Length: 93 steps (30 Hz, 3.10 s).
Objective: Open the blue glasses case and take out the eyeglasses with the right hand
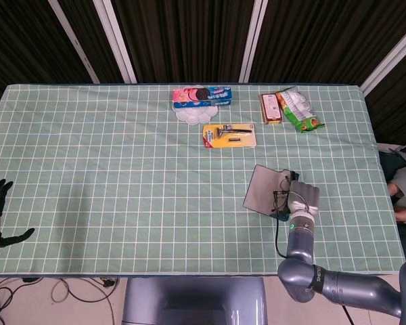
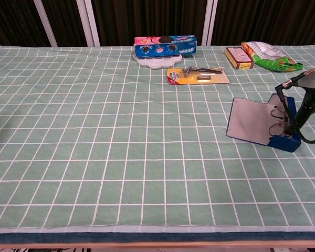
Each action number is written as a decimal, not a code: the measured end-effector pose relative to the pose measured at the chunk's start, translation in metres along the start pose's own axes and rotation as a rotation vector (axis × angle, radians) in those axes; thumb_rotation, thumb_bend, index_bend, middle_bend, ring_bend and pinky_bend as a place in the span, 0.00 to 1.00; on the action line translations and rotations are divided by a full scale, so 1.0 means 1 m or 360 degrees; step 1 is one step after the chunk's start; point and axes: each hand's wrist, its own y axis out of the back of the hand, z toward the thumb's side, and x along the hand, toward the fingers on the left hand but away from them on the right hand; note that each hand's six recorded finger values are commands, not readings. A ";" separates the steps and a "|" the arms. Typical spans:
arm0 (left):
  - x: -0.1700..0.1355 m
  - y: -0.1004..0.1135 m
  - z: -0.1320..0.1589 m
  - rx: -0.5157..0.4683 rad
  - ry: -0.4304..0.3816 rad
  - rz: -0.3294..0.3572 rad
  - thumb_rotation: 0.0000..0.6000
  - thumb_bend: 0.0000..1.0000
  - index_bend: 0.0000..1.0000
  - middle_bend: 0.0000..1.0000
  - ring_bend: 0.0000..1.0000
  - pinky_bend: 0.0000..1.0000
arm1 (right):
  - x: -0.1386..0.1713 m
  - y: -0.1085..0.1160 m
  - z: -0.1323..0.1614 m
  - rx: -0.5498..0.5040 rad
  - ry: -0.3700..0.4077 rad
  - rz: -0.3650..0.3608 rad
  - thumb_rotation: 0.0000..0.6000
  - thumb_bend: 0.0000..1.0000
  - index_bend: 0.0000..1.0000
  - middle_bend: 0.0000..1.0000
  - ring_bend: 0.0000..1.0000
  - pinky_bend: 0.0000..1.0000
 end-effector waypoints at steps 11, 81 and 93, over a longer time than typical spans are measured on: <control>0.000 0.000 0.000 0.0004 0.0007 0.0001 1.00 0.02 0.00 0.00 0.00 0.00 | -0.005 -0.008 -0.012 0.0012 -0.0062 0.0034 1.00 0.22 0.00 0.92 0.95 1.00; 0.000 0.000 -0.002 -0.0008 0.0033 -0.0001 1.00 0.02 0.00 0.00 0.00 0.00 | -0.035 0.029 -0.025 -0.0150 -0.0256 0.0150 1.00 0.91 0.22 0.96 0.98 1.00; -0.001 0.001 -0.002 -0.0017 0.0031 -0.0001 1.00 0.02 0.00 0.00 0.00 0.00 | -0.034 0.016 -0.009 -0.0155 -0.0215 0.0195 1.00 0.90 0.22 0.96 0.98 1.00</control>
